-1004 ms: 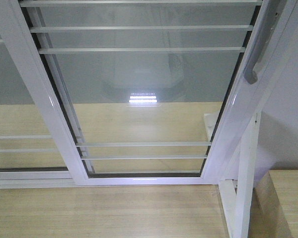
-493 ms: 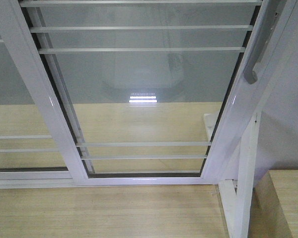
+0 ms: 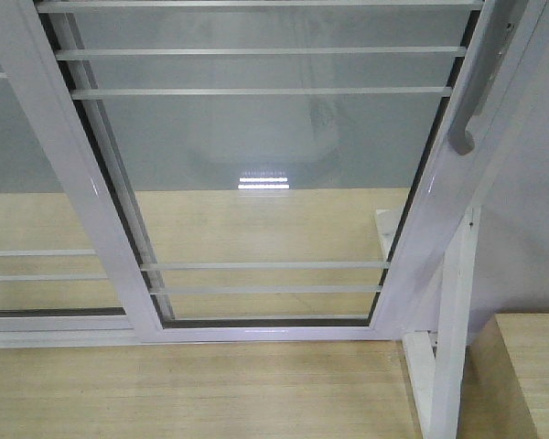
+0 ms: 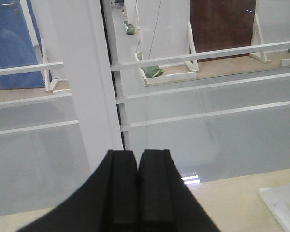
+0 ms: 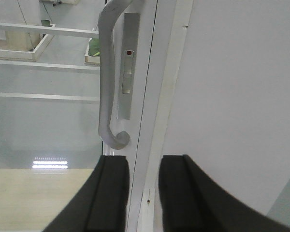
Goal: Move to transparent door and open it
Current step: 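Move the right gripper toward the grey vertical door handle, then close the right gripper around the grey door handle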
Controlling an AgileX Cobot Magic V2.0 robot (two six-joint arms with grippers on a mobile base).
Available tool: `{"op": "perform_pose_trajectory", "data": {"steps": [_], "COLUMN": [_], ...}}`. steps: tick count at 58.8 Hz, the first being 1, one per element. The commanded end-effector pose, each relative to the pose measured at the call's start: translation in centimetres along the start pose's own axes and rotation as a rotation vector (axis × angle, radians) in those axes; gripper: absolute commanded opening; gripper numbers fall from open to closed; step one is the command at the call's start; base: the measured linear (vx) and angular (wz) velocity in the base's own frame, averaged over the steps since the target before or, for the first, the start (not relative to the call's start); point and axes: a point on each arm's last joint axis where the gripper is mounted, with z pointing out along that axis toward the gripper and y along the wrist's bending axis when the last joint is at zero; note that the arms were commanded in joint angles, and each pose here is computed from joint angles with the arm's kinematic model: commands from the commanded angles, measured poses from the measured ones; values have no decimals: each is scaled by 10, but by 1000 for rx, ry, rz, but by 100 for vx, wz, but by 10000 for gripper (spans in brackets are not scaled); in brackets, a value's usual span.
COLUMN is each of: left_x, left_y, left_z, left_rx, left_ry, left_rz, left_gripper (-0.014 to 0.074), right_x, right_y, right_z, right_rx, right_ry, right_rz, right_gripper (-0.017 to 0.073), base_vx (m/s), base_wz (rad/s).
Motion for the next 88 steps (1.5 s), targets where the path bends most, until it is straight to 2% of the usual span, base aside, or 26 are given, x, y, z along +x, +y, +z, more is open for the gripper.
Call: {"op": "perform_pose_trajectory", "data": {"steps": [1,4,7,15,29,34,40,43,49,56,88], "left_x": [-11,-9,-7,-8,-9,-9,-9,-8,-8,-8,-7], "left_y": [1,0,0,0,0,0,0,0,0,0,0], "left_z": [3,4,5,5,5,5,5,5,5,5,5], "left_rx": [-1,1,2,3,3,3,3,3,3,3,3], "left_ry": [-48,-19,-5,-15,-18,-18,-18,-15,-13,-13,-5], "left_rz": [7,6,2,-12,-12,-12,-12,-12,-12,-12,-12], "left_gripper": [190,231,264,316,321,321,321,321,321,321,321], "right_x": [-17,-15,-14,-13,-12,-13,-16,-19,-22,-25,-25], "right_y": [-2,-1,-1,-1,-3,4,23,27,29,31,37], "right_z": [2,6,11,32,80,98,126,139,165,192,272], "right_rx": [6,-1,-4,2,19,-13,-91,-103,-102,-103,-95], "right_ry": [-97,-83,-67,-63,-103,-90,-95,-107,-99,-86,-146], "right_rz": [65,112,128,94,115,93,-2,-16,8,10,44], "right_gripper": [393,410,412,412,412,412,412,412,412,412,407], "base_vx": [0,0,0,0,0,0,0,0,0,0,0], "base_wz": [0,0,0,0,0,0,0,0,0,0,0]}}
